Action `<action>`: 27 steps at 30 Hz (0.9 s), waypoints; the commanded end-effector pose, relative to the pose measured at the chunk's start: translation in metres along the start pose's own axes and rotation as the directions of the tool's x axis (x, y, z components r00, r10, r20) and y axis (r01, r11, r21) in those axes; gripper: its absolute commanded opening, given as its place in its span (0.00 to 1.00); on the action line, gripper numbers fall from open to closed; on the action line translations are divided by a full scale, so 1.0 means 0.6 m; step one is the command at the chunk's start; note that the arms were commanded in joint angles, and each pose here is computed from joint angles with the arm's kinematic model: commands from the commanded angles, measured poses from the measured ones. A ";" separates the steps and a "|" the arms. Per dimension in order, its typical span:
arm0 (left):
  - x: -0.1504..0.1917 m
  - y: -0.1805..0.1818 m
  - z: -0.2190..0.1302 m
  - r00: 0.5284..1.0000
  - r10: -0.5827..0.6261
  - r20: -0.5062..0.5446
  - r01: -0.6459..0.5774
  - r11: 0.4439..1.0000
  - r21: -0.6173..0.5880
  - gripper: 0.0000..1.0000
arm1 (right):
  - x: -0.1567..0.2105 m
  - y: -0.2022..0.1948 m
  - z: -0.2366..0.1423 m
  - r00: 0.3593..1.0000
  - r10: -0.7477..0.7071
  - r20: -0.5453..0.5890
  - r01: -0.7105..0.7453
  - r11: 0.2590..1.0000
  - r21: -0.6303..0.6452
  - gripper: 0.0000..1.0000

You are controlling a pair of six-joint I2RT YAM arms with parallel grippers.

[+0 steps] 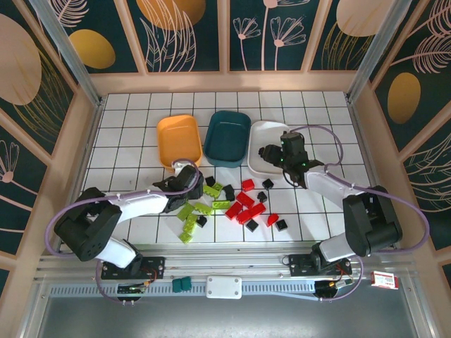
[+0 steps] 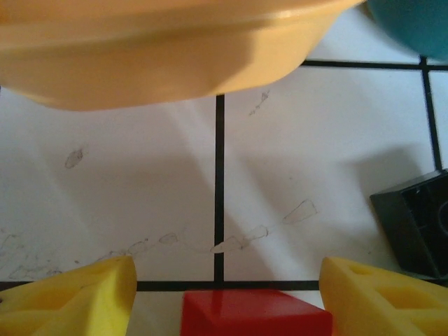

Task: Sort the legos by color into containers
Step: Pick up the lego from the center of the table.

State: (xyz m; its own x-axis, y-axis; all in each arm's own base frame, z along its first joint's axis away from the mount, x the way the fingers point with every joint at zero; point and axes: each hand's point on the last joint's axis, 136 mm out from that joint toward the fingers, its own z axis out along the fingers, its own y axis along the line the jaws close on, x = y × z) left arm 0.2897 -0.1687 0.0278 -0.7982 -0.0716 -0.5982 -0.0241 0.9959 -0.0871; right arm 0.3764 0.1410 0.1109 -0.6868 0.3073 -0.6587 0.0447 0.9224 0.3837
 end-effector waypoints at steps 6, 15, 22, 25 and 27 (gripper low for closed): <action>0.015 0.016 0.005 0.999 0.027 -0.028 -0.028 0.998 -0.052 0.65 | -0.009 -0.009 -0.012 0.999 0.020 0.032 -0.020 1.000 0.005 0.57; -0.004 0.004 -0.011 1.000 0.001 0.009 -0.001 1.000 -0.012 0.37 | -0.012 -0.012 -0.017 0.999 0.024 0.038 -0.025 1.000 0.011 0.57; -0.129 -0.022 -0.087 0.979 -0.063 0.194 0.058 0.998 0.033 0.29 | -0.011 -0.014 -0.024 0.999 0.030 0.043 -0.031 0.999 0.012 0.57; -0.200 -0.015 -0.124 0.952 -0.112 0.287 0.104 0.994 0.041 0.29 | -0.008 -0.014 -0.028 0.998 0.038 0.043 -0.038 0.999 0.002 0.57; -0.242 0.004 -0.127 0.936 -0.155 0.316 0.152 0.988 0.034 0.29 | -0.002 -0.014 -0.030 0.998 0.045 0.040 -0.045 0.999 -0.006 0.57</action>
State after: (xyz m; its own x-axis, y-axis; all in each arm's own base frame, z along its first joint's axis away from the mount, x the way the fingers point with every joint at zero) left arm 0.3386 -0.1750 0.1465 -0.6186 -0.2051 -0.7585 -0.0597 0.9748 -0.2149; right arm 0.3679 0.1337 0.1184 -0.6681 0.3268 -0.6684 0.0506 0.9162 0.3974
